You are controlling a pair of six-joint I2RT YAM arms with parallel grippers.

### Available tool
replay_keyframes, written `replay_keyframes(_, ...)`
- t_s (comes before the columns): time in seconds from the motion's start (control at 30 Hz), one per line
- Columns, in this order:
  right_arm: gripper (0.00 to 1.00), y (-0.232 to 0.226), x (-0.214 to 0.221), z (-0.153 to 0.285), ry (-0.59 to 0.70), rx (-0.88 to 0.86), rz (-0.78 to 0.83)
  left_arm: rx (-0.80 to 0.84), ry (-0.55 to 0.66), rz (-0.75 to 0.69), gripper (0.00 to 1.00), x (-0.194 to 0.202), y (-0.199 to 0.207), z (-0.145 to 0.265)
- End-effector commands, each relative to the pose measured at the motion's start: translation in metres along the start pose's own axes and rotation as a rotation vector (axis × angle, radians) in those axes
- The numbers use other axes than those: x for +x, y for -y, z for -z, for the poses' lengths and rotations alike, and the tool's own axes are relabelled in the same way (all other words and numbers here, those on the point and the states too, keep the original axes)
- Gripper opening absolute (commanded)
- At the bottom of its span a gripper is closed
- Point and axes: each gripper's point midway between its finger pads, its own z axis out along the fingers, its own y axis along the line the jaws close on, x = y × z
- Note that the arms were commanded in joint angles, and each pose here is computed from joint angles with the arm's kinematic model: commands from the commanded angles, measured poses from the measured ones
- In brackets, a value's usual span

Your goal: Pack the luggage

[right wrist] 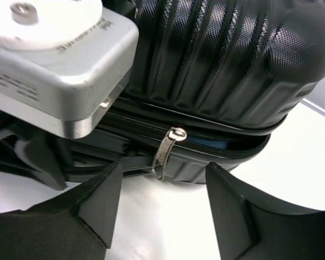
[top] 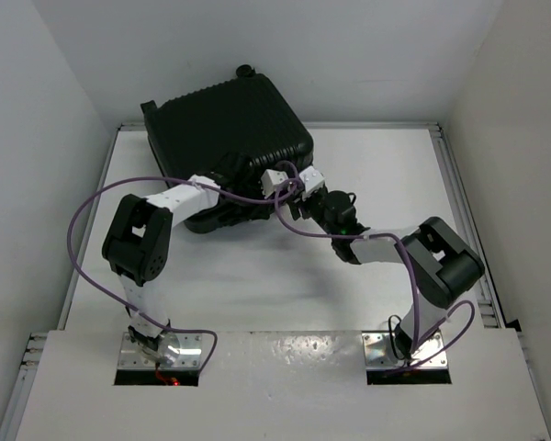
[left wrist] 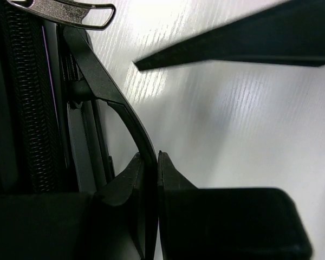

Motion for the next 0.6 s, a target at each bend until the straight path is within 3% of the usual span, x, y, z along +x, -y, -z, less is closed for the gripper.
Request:
replay_keyframes(0.0,0.62,0.009,-0.002,-0.010,-0.009,0.045,0.129,0.184,0.206,0.201,0.07,-0.040,0.018,0.017)
replay_keyframes(0.23,0.59,0.009,0.010,-0.021,-0.066,0.036,0.194,0.178,0.213,0.219,0.07,-0.037,0.016,0.025)
replay_keyframes(0.37,0.53,0.004,0.016,-0.028,-0.094,0.010,0.208,0.164,0.226,0.222,0.07,-0.040,0.012,0.029)
replay_keyframes(0.57,0.54,-0.006,0.023,-0.019,-0.117,-0.012,0.188,0.158,0.228,0.236,0.07,-0.039,0.009,0.031)
